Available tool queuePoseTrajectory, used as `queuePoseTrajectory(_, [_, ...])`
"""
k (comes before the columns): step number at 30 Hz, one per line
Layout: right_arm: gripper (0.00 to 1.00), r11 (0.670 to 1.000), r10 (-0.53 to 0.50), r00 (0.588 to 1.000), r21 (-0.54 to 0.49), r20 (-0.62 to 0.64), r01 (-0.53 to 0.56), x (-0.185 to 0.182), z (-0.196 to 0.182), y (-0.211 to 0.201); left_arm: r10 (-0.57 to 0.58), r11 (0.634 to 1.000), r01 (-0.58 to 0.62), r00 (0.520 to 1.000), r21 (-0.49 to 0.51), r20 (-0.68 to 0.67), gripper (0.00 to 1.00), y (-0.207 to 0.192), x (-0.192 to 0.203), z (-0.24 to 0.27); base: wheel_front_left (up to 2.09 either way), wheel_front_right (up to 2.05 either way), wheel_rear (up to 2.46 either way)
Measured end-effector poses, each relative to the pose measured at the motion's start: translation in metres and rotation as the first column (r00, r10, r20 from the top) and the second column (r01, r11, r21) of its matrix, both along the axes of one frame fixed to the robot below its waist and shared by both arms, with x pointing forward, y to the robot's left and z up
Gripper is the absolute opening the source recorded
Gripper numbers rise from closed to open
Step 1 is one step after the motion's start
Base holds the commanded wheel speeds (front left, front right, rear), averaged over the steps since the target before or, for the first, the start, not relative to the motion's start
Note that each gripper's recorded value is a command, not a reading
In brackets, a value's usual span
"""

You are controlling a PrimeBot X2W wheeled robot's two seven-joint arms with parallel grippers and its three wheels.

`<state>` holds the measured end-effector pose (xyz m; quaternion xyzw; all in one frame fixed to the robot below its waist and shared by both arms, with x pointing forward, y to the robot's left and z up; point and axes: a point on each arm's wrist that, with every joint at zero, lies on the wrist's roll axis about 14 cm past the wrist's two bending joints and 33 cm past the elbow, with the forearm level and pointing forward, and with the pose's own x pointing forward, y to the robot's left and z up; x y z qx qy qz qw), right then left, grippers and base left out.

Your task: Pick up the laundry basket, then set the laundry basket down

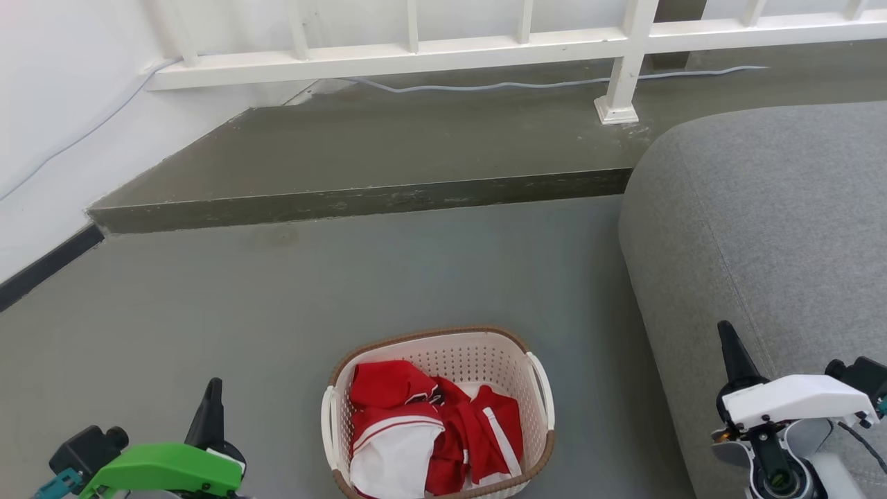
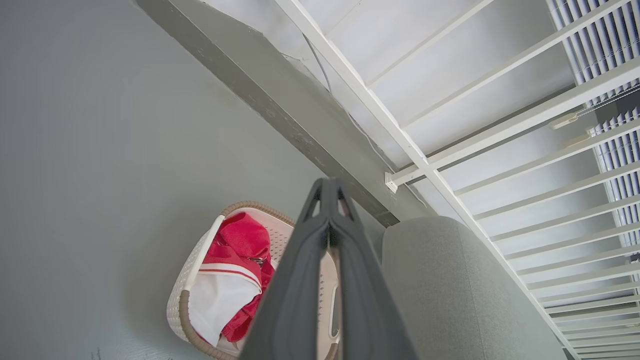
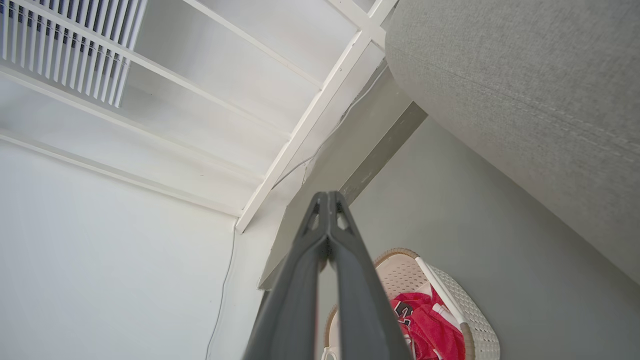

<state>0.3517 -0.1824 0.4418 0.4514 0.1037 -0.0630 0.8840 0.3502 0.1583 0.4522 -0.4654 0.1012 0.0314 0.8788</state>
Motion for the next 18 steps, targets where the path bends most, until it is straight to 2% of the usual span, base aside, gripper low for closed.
queuePoseTrajectory(8, [0.0, 0.993, -0.025, 1.0, 0.112, 0.017, 0.023, 0.0048, 0.0051, -0.0036, 0.022, 0.994, -0.023, 1.0, -0.109, -0.01, 0.0, 0.0041, 0.0024, -0.0002, 0.0, 0.0, 0.0])
queuePoseTrajectory(18, [0.0, 0.965, -0.06, 0.998, 0.256, 0.029, 0.05, 0.0087, 0.0097, -0.0082, 0.044, 0.969, -0.041, 0.999, -0.245, 0.006, 0.0, 0.0089, 0.0082, 0.0059, 0.0, 0.0, 0.0])
